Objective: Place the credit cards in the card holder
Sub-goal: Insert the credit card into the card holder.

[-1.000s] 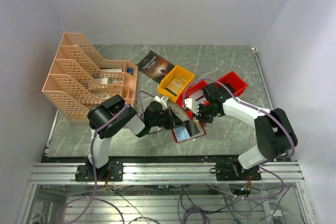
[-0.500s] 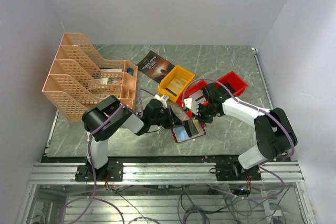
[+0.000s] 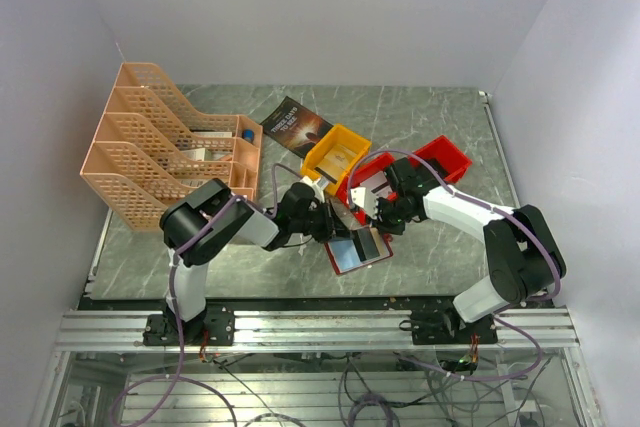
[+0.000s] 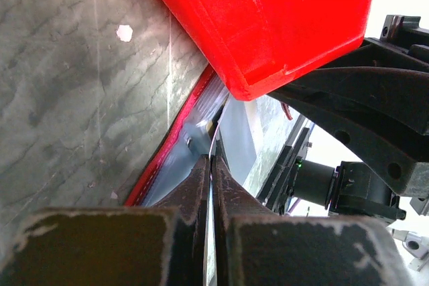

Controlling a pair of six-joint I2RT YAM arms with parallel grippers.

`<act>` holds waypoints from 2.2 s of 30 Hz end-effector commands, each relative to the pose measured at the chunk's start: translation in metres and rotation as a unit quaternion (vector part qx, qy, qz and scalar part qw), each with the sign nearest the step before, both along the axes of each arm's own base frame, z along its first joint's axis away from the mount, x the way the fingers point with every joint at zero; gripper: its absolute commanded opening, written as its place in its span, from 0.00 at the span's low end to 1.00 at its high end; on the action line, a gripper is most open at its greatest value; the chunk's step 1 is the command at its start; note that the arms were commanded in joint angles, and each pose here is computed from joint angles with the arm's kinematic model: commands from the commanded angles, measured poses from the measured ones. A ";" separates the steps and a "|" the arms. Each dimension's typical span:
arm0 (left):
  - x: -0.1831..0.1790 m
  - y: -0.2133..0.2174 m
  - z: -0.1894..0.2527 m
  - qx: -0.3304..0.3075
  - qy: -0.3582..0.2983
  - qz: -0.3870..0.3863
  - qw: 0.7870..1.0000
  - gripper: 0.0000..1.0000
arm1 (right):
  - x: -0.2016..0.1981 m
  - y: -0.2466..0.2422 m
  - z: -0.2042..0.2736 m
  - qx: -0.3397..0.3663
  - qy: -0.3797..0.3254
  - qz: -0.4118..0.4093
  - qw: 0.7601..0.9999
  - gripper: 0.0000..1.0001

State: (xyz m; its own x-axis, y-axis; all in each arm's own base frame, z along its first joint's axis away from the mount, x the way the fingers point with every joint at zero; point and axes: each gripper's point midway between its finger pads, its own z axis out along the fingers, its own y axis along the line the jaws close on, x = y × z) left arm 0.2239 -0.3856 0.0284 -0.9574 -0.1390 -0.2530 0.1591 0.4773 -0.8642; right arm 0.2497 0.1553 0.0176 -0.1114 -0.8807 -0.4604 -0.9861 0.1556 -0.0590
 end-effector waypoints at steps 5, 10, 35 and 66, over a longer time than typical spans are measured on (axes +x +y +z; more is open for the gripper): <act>0.002 -0.005 -0.009 0.011 0.006 -0.021 1.000 0.07 | 0.002 0.010 0.004 0.018 0.003 0.007 1.000 0.07; 0.005 -0.010 -0.005 -0.001 0.006 -0.016 1.000 0.07 | 0.002 0.011 0.005 0.021 0.003 0.006 1.000 0.07; -0.001 -0.008 -0.004 -0.028 0.013 -0.004 1.000 0.22 | -0.064 0.090 0.035 0.094 -0.054 0.209 0.972 0.00; 0.000 -0.007 -0.008 -0.026 0.011 -0.001 1.000 0.38 | -0.037 0.044 0.005 -0.057 -0.084 0.172 0.980 0.00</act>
State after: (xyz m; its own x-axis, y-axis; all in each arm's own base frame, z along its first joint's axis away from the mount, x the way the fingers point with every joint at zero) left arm 0.2255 -0.3933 0.0249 -0.9633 -0.1572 -0.2178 0.1333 0.4242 -0.8957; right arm 0.2044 0.2105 0.0161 0.2890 -0.8806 -0.3755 -0.9533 -0.2286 -0.1976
